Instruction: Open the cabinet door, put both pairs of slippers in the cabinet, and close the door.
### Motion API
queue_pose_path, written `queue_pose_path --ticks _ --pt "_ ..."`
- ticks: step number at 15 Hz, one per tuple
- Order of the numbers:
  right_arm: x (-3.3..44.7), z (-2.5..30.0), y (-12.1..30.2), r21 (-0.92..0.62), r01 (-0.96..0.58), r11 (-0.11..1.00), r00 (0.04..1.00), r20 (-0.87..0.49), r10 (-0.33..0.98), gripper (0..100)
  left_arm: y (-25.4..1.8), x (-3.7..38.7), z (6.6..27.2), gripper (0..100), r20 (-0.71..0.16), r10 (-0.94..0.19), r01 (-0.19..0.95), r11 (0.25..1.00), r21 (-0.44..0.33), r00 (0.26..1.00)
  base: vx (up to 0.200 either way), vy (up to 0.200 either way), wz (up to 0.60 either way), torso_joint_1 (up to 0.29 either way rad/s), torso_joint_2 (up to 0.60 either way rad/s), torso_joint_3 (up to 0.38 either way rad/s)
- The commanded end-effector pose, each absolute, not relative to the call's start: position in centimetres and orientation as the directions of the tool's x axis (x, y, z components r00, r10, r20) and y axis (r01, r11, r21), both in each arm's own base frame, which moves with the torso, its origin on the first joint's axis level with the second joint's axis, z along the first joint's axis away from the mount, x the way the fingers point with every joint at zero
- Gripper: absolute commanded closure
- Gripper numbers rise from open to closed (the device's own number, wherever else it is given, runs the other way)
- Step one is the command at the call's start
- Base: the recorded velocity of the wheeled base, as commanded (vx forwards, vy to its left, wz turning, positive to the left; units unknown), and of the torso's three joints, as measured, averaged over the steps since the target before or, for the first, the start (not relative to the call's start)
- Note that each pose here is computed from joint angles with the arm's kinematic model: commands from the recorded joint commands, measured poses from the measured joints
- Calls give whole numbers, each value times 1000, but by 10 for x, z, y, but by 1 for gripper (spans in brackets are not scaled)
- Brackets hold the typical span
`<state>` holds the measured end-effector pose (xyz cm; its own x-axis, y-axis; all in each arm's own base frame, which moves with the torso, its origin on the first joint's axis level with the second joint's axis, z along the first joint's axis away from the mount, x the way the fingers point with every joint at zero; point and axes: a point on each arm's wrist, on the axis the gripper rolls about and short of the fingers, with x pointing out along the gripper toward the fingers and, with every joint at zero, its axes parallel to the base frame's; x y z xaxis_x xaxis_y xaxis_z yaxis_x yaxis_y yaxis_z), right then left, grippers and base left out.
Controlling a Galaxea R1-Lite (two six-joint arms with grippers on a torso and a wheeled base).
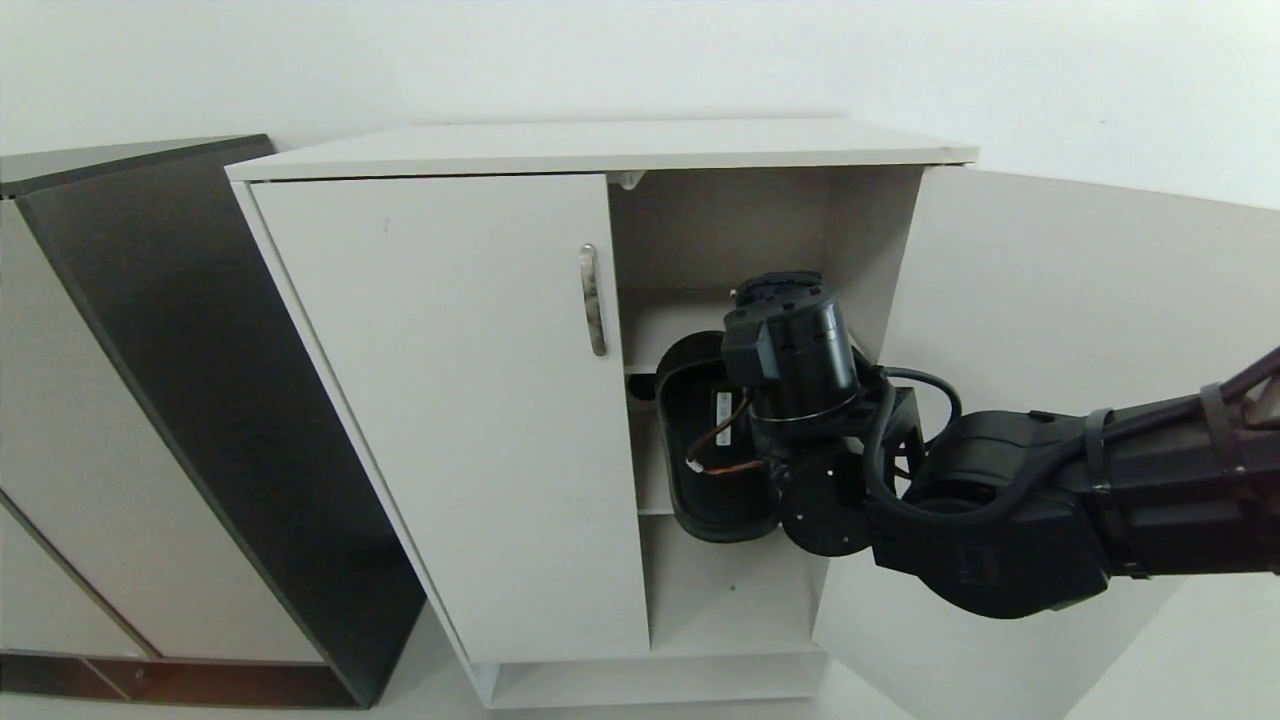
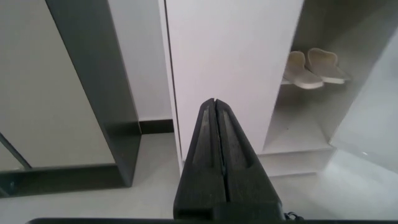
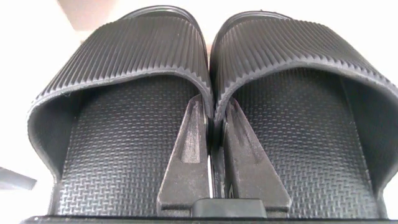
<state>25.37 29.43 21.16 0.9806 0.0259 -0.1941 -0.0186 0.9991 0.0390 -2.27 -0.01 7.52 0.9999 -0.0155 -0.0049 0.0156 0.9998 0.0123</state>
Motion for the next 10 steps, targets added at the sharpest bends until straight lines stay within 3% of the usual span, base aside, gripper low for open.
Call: queue_pose_path --ticks 1,8,10 --pt "255 212 293 40 -14 999 981 -193 22 100 0 -23 75 100 -6 -15 15 1000 12 1000 200 0 0 2 7 -2" --pt "261 205 293 38 -34 999 976 -213 41 100 0 -23 75 100 -5 -14 14 1000 12 1000 200 0 0 3 1 0" --pt "270 199 289 36 -32 999 975 -220 39 100 0 -23 75 100 -5 -15 15 1000 12 1000 0 0 0 0 0 0"
